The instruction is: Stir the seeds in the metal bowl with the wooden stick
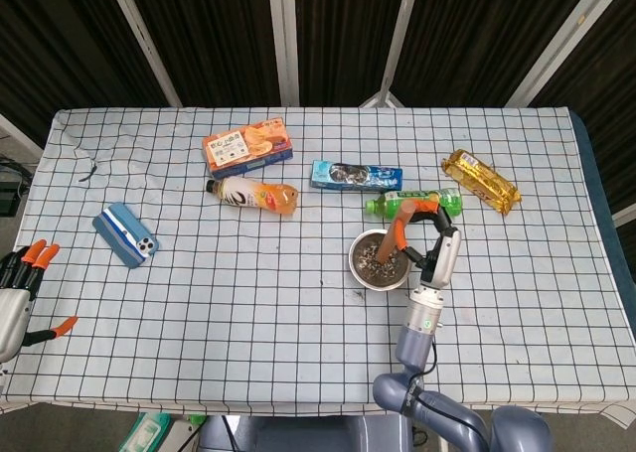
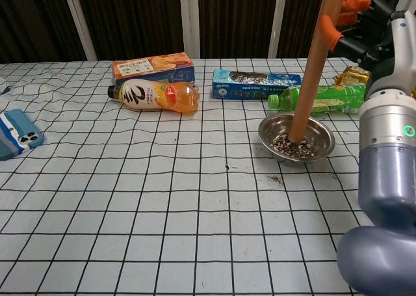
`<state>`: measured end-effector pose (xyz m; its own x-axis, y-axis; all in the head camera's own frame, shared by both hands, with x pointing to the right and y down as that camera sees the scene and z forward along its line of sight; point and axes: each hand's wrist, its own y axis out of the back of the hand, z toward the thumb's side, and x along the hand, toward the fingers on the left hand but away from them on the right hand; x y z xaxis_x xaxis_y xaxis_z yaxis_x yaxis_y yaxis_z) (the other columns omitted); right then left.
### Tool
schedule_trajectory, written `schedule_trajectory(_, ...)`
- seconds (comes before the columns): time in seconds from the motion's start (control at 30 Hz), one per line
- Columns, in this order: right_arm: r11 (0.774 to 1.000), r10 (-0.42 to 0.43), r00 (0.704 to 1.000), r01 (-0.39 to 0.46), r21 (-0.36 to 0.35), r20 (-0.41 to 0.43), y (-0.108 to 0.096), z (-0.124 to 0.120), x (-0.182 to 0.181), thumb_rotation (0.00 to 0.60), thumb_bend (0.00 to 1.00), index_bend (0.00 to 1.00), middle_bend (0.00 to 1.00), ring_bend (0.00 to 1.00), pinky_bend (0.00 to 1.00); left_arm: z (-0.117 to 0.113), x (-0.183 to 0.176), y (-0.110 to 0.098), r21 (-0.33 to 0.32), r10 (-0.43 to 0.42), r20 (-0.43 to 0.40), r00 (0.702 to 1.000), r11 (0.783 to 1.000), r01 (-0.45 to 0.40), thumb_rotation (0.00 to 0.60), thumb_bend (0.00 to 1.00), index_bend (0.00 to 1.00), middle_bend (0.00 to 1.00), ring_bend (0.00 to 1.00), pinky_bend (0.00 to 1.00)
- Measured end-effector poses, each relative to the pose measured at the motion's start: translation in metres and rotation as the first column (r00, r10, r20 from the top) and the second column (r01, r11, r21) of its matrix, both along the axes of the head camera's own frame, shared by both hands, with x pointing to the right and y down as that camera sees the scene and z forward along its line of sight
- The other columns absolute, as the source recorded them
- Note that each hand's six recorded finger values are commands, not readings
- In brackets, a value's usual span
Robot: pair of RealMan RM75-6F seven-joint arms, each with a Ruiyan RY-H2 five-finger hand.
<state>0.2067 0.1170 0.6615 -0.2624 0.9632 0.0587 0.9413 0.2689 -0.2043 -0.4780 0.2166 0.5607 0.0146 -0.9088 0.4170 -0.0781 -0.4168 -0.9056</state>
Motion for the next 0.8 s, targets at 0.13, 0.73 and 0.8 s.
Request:
schedule_trajectory(0.13, 1.000, -0.003, 1.000, 0.003, -0.006, -0.006, 0.000, 0.000, 0.000, 0.600, 0.75, 0.71, 0.60, 0.55, 0.54, 0.000, 0.000, 0.000, 0.000, 0.000, 0.001, 1.000, 1.000, 0.000, 0.600, 0.13, 0.03, 0.00, 0.00, 0.00)
schedule_trajectory(0.73, 0.998, -0.026, 0.999, 0.024, -0.052, -0.045, 0.016, 0.020, -0.002, 0.600, 0.75, 0.71, 0.60, 0.55, 0.54, 0.000, -0.001, 0.000, 0.000, 0.000, 0.001, 1.000, 1.000, 0.000, 0.600, 0.13, 0.03, 0.00, 0.00, 0.00)
schedule_trajectory(0.8, 0.999, -0.027, 0.999, 0.025, -0.046, -0.041, 0.015, 0.019, -0.003, 0.600, 0.75, 0.71, 0.60, 0.55, 0.54, 0.000, -0.001, 0.000, 0.000, 0.000, 0.000, 1.000, 1.000, 0.000, 0.600, 0.13, 0.03, 0.00, 0.00, 0.00)
